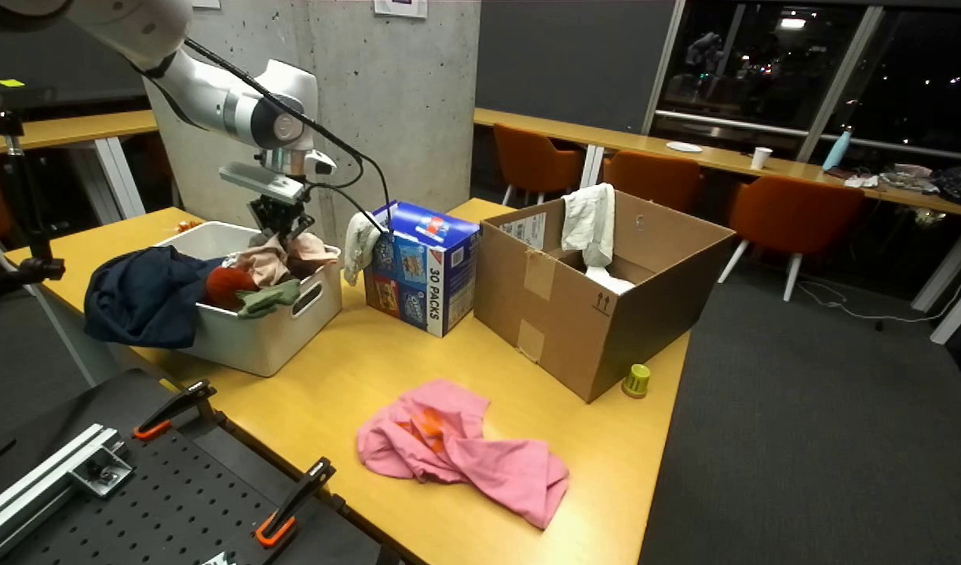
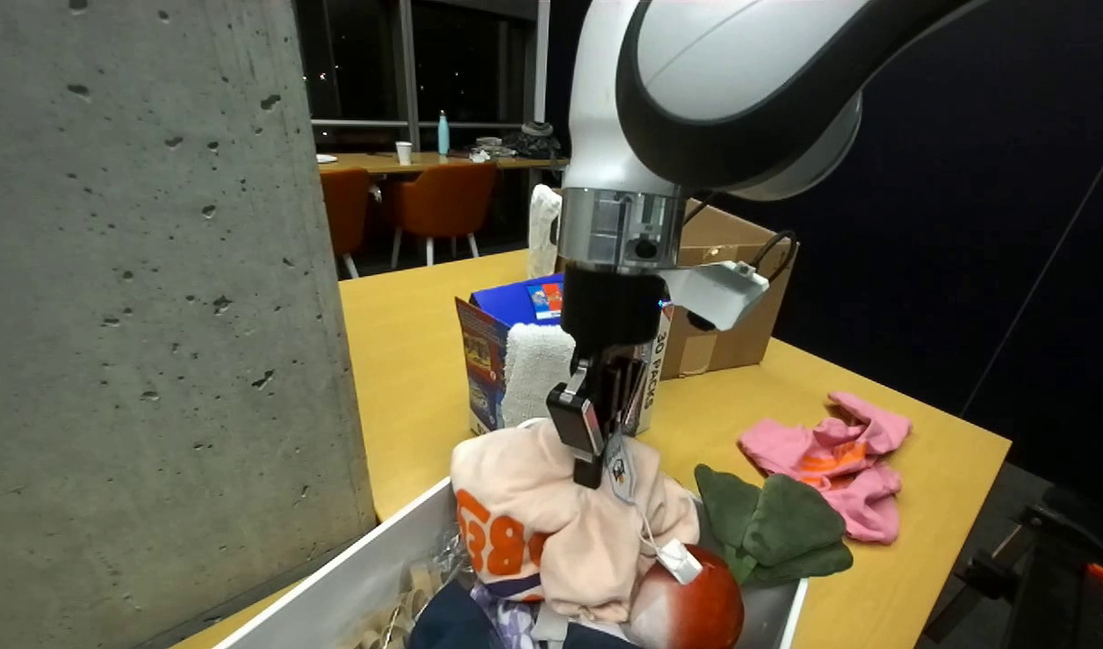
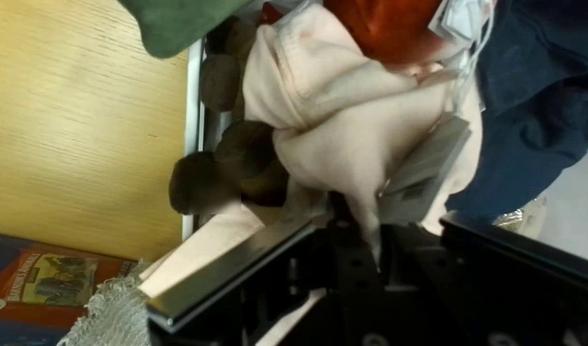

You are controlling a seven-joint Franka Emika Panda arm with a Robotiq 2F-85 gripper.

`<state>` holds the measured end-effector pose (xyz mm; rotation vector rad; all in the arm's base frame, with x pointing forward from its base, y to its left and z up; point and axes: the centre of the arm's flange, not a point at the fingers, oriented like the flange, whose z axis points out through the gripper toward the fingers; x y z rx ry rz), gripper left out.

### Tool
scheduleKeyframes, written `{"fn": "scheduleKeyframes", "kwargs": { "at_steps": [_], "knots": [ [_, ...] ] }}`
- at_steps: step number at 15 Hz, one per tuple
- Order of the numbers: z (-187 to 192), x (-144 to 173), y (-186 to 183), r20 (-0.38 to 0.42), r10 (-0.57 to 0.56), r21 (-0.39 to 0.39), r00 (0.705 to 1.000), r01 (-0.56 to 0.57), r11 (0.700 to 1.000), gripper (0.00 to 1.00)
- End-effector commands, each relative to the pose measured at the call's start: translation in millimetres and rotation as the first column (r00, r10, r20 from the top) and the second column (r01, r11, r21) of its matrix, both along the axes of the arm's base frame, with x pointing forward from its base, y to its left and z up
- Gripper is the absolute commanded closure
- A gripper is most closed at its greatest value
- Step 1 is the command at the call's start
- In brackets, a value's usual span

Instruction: Remove the pink and peach shirts, the moose toy and the turnip plushie out of the basket

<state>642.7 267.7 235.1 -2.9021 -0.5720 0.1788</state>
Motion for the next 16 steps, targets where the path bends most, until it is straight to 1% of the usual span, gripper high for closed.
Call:
{"fn": "scheduleKeyframes", "kwargs": {
  "at_steps": [1,5,8,10,13,16],
  "knots": [
    [47.9,-26.6,-16.6,0.063,-0.023,-0.022,0.998,0.025,0.999,0.98],
    [103.9,-56.3,-39.5,0.144,-0.076,-0.019,0.987,0.08,0.997,0.98],
    [141.1,-80.6,-63.6,0.206,-0.132,-0.009,0.97,0.136,0.991,0.98],
    [159.5,-101.8,-85.8,0.243,-0.175,0.006,0.954,0.179,0.984,0.98],
    [168.6,-132.6,-129.5,0.281,-0.251,0.035,0.926,0.252,0.967,0.98],
    [158.7,-147.0,-185.8,0.28,-0.331,0.069,0.901,0.325,0.943,0.98]
  ]
}}
